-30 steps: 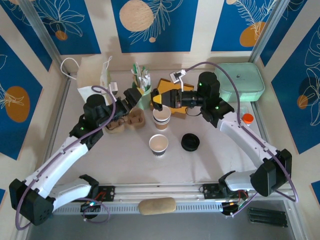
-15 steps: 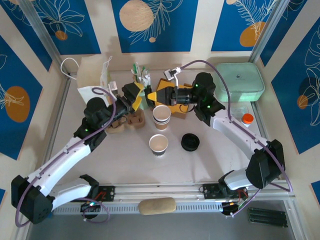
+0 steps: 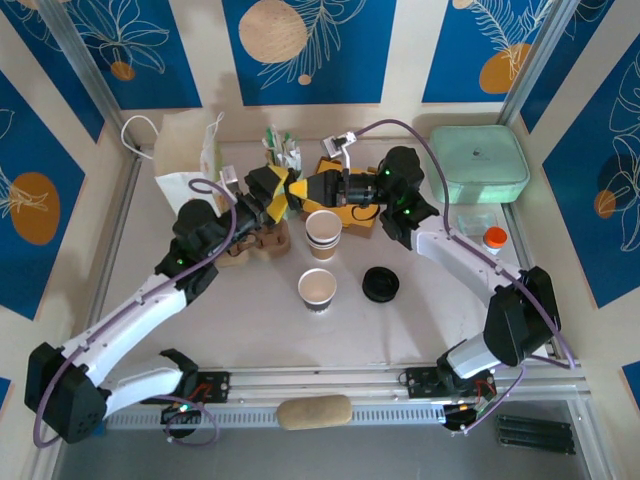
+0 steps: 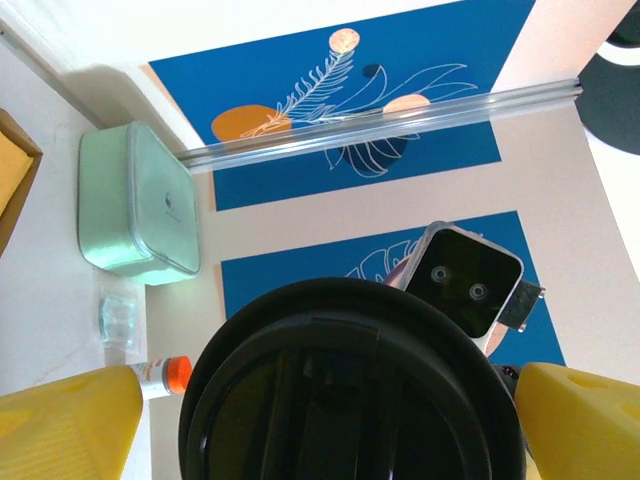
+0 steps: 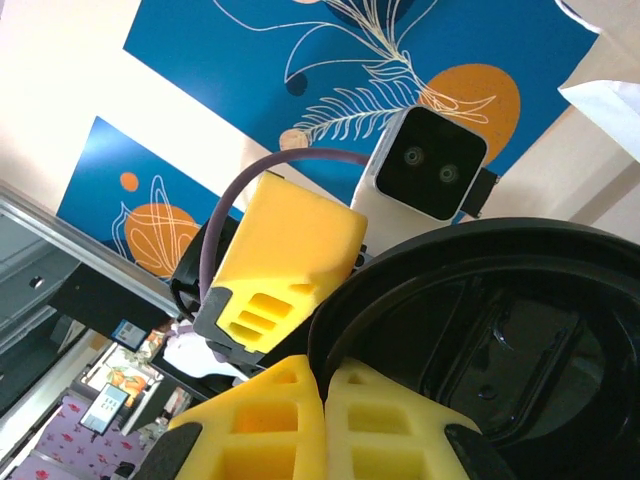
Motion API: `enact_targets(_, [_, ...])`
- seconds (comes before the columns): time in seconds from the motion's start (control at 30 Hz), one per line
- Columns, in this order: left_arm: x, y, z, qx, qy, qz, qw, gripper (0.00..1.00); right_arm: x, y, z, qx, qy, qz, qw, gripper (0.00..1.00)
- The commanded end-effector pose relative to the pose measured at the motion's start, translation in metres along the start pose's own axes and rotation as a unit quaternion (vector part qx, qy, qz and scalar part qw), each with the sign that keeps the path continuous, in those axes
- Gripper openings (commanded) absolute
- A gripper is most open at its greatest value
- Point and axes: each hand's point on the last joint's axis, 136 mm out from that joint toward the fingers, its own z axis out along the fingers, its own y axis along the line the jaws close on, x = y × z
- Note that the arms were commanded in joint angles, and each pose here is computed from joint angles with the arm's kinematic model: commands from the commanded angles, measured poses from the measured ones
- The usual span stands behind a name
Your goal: Pack the takeout coffee
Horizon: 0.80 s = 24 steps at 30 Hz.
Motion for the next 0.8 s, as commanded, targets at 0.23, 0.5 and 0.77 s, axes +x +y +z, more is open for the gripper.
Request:
enact_targets(0.23, [0.0048, -0.0123, 0.0045, 0.039, 0.003, -0.018, 0.999, 0.92, -0.0064, 0.0038, 0.0051, -0.015, -0.013, -0.006, 1.0, 0.0])
enact_targets(0.5, [0.0053, -0.0072, 0.0062, 0.039, 0.003, -0.026, 0.999, 0.87, -0.0066, 0.0006, 0.0054, -0.015, -0.013, -0.003, 1.0, 0.0])
enact_targets(0.77, [0.0057, -0.0063, 0.0069, 0.043, 0.002, -0.03, 0.999, 0.77, -0.0047, -0.0041, 0.0041, -0.01, -0.013, 0.003, 1.0, 0.0])
